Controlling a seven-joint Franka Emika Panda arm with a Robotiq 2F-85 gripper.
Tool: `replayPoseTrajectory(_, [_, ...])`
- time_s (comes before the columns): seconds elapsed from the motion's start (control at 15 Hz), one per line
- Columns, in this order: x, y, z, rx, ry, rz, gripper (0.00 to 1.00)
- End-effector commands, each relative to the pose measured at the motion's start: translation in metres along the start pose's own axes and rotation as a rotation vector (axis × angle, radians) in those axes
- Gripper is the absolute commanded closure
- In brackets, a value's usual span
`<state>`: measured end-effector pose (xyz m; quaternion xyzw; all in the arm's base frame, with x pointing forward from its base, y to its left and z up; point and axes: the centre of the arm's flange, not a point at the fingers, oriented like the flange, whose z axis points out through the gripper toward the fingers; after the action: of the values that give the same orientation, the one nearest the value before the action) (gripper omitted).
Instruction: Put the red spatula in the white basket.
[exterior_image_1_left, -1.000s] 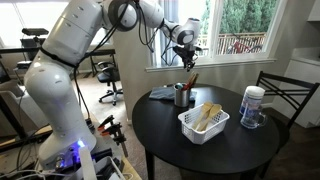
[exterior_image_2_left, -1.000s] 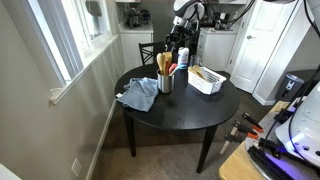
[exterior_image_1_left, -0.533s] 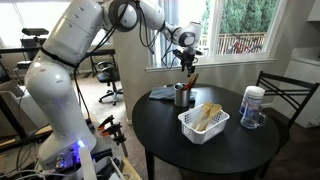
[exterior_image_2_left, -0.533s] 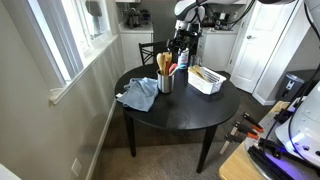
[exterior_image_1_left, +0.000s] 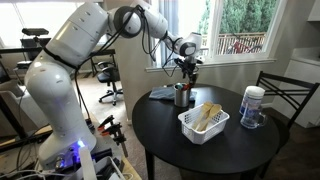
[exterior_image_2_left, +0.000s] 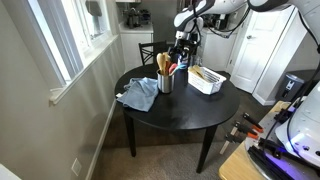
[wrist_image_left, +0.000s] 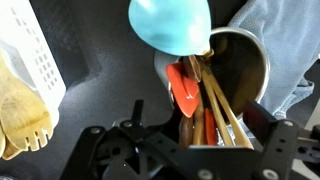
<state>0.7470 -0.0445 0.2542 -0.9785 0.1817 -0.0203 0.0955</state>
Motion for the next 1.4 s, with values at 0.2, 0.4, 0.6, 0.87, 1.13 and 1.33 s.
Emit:
replayPoseTrajectory(0.2, [-0.003,0.002,0.011,0.037,0.078,-0.034,0.26])
replayPoseTrajectory(0.4, [-0.004,-0.003,0.015,0.041,0.062,-0.037,0.39])
replayPoseTrajectory(0.6, [-0.007,-0.006,0.020,0.049,0.038,-0.031,0.59])
replayPoseTrajectory(0.87, [-0.010,-0.004,0.022,0.053,0.052,-0.055,0.85])
replayPoseTrajectory(1.13, [-0.011,-0.003,0.022,0.057,0.046,-0.087,0.97])
replayPoseTrajectory(1.33, [-0.019,-0.006,-0.004,0.112,0.000,-0.144,0.96])
